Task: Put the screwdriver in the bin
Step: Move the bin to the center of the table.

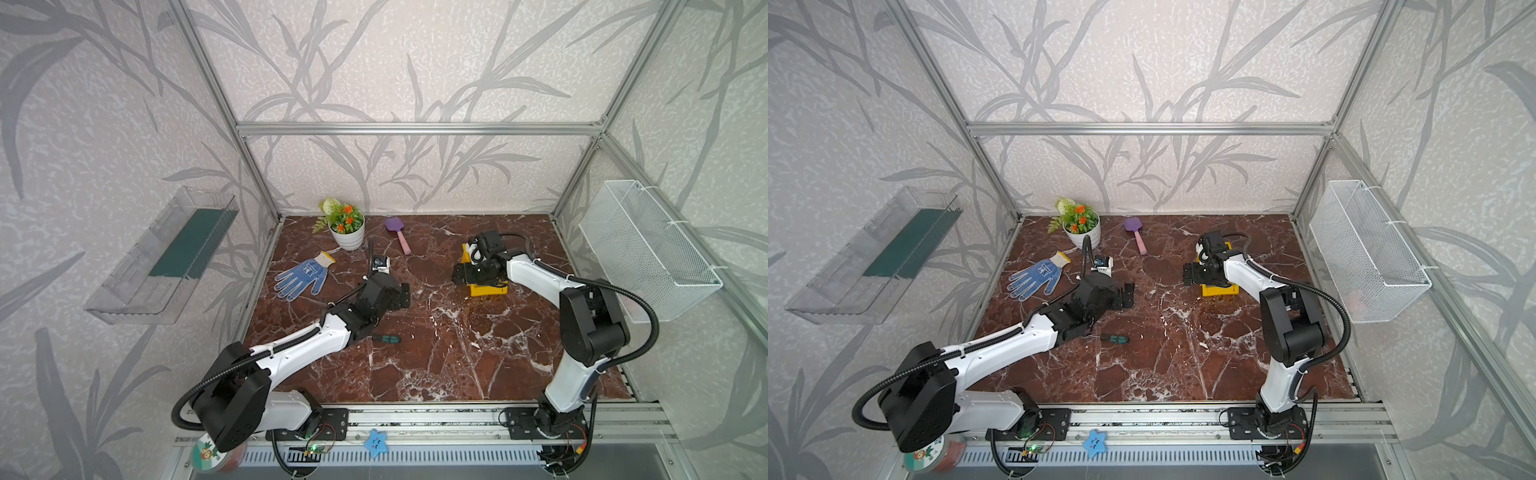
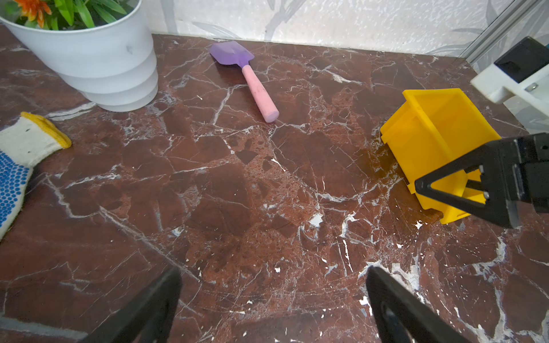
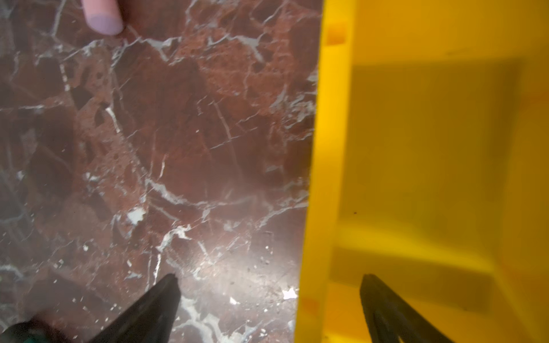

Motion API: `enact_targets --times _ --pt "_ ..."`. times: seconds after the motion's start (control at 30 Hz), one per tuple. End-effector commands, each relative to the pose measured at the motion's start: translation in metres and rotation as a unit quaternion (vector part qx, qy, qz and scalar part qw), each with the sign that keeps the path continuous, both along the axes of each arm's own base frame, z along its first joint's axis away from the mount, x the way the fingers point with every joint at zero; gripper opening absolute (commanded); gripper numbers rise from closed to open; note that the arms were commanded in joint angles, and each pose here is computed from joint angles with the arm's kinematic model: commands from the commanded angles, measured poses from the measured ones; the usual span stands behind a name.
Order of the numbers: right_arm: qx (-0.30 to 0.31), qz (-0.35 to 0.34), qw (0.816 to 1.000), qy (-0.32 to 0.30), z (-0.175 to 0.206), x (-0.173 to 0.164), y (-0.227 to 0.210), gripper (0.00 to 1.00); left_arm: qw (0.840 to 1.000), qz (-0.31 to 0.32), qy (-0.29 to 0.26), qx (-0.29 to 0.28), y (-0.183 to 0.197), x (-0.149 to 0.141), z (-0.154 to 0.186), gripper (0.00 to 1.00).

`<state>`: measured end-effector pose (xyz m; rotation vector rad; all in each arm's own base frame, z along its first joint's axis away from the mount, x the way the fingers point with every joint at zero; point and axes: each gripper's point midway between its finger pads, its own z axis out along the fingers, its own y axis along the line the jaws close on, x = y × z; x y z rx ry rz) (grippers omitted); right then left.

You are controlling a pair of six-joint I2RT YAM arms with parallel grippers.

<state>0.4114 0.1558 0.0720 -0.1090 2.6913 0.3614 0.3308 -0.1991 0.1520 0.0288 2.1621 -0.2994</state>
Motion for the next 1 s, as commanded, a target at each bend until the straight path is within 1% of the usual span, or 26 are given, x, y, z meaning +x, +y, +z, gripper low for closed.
enact_targets --times 0.0,0.07,0.17,0.2,0.27,0.37,0.4,0.43,0.47,0.53,0.6,0.67,0.73,0.8,0.83,0.9,0.97 --pt "-0.041 -0.008 0.999 -0.001 -0.011 0.014 -0.01 0.8 1.0 0.013 0.008 -0.025 0.007 -0.004 -0.001 0.99" --pt "-0.061 -0.006 0.998 -0.002 -0.016 0.016 -0.009 0.71 0.999 0.018 0.008 -0.031 0.011 -0.005 0.001 0.99" --pt "-0.081 0.016 0.996 -0.019 -0.015 0.014 0.004 0.6 0.999 0.022 0.01 -0.045 0.018 -0.008 0.002 0.99" --pt "-0.089 0.027 0.995 -0.026 -0.013 0.013 0.01 0.51 0.998 0.021 0.014 -0.051 0.019 -0.01 0.001 0.99" --pt "-0.116 0.047 0.992 -0.032 -0.01 0.009 0.019 0.38 0.997 0.024 0.026 -0.062 0.023 -0.012 0.0 0.99" --pt "-0.159 0.056 0.985 -0.04 -0.005 0.003 0.025 0.19 0.995 0.027 0.044 -0.087 0.027 -0.017 -0.001 0.99" --pt "-0.165 0.062 0.984 -0.042 -0.005 0.0 0.03 0.19 0.994 0.028 0.049 -0.098 0.029 -0.019 -0.001 0.99" --pt "-0.166 0.068 0.983 -0.043 -0.005 -0.004 0.036 0.1 0.992 0.032 0.05 -0.108 0.032 -0.02 0.0 0.99" --pt "-0.163 0.073 0.983 -0.042 -0.007 -0.008 0.043 0.03 0.991 0.038 0.053 -0.117 0.036 -0.022 -0.001 0.99" --pt "-0.147 0.086 0.985 -0.038 -0.01 -0.019 0.06 0.02 0.987 0.056 0.058 -0.138 0.045 -0.025 -0.003 0.99" --pt "-0.133 0.101 0.985 -0.039 -0.011 -0.029 0.083 0.02 0.979 0.071 0.067 -0.18 0.053 -0.029 -0.005 0.99" --pt "-0.133 0.107 0.985 -0.039 -0.012 -0.035 0.099 0.02 0.972 0.081 0.074 -0.208 0.059 -0.031 -0.007 0.99" --pt "-0.137 0.094 0.986 -0.03 -0.014 -0.037 0.105 0.02 0.97 0.085 0.075 -0.214 0.062 -0.032 -0.007 0.99" --pt "-0.138 0.092 0.986 -0.022 -0.02 -0.034 0.109 0.03 0.97 0.091 0.084 -0.208 0.066 -0.034 -0.012 0.99" --pt "-0.142 0.093 0.985 -0.019 -0.022 -0.033 0.11 0.06 0.97 0.092 0.087 -0.209 0.067 -0.034 -0.013 0.99" --pt "-0.148 0.102 0.984 -0.014 -0.021 -0.032 0.112 0.16 0.968 0.09 0.092 -0.214 0.068 -0.035 -0.014 0.99" --pt "-0.14 0.124 0.982 -0.02 -0.009 -0.033 0.117 0.25 0.967 0.083 0.096 -0.221 0.066 -0.036 -0.012 0.99"
